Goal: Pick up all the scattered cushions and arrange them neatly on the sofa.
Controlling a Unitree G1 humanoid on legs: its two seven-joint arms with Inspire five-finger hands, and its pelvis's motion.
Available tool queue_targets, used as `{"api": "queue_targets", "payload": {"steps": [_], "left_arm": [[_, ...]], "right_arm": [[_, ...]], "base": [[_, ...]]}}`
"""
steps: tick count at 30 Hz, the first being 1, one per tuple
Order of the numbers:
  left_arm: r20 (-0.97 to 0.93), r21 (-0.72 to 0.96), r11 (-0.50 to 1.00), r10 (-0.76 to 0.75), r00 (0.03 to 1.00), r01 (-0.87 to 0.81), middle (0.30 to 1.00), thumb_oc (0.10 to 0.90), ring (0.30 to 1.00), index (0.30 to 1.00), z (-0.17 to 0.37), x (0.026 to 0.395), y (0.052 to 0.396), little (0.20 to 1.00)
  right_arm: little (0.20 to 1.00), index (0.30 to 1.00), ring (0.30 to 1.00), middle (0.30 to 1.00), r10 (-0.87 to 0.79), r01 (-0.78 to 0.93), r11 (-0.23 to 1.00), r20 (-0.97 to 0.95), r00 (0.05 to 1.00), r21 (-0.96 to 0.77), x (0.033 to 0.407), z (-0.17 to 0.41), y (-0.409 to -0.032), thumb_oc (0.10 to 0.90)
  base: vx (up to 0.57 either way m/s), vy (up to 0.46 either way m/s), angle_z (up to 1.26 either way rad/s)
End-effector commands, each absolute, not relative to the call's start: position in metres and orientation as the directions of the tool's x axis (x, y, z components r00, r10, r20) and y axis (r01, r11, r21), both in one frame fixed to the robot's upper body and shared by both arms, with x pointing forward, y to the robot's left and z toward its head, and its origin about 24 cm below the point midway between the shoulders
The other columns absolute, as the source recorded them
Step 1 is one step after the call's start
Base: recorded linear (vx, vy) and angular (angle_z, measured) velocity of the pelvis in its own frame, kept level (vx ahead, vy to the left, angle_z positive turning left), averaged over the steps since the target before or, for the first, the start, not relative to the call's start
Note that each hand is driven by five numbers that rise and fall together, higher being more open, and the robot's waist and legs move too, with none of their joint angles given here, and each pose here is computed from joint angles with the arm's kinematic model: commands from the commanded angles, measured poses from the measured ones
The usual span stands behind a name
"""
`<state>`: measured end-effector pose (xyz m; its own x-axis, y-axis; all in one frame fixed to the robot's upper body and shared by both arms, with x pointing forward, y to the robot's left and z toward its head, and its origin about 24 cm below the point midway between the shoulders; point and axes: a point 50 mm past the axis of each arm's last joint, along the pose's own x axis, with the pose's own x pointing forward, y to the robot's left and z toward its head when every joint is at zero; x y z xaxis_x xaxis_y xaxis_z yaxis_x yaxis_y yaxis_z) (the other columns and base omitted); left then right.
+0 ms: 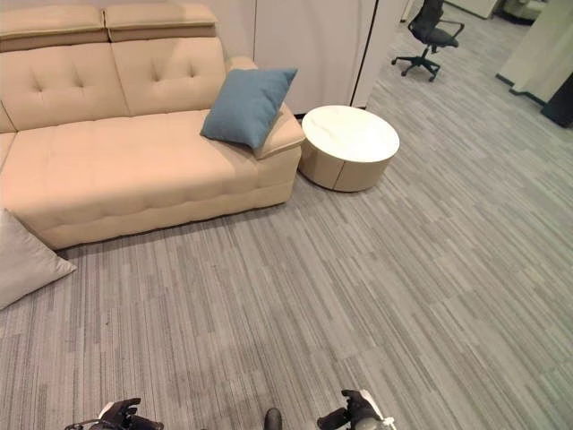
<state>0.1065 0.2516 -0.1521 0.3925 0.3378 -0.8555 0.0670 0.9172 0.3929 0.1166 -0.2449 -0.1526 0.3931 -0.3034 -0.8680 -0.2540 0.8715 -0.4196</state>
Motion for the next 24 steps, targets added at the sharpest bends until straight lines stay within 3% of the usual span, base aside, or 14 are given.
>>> {"api": "queue_targets", "payload": {"steps": [1,12,24], "left_arm": [[-0.829,0.414,0.909,0.36,0.428,0.038,0.9,0.8,0.9,0.9,-0.147,0.118,0.257,0.9],[-0.842,0.418,0.907,0.363,0.399,0.059,0.9,0.8,0.9,0.9,-0.15,0.11,0.257,0.9],[-0.831,0.424,0.9,0.344,0.437,0.098,0.9,0.8,0.9,0.9,-0.148,0.123,0.252,0.9]], "right_arm": [[0.9,0.9,0.9,0.9,-0.366,-0.227,0.843,-0.829,0.422,-0.488,0.129,-0.143,-0.265,0.8],[0.9,0.9,0.9,0.9,-0.38,-0.221,0.843,-0.834,0.399,-0.49,0.121,-0.145,-0.268,0.8],[0.9,0.9,0.9,0.9,-0.389,-0.211,0.842,-0.829,0.401,-0.497,0.119,-0.144,-0.271,0.8]], "base": [[0.0,0.0,0.0],[0.03,-0.023,0.0],[0.04,-0.051,0.05]]}}
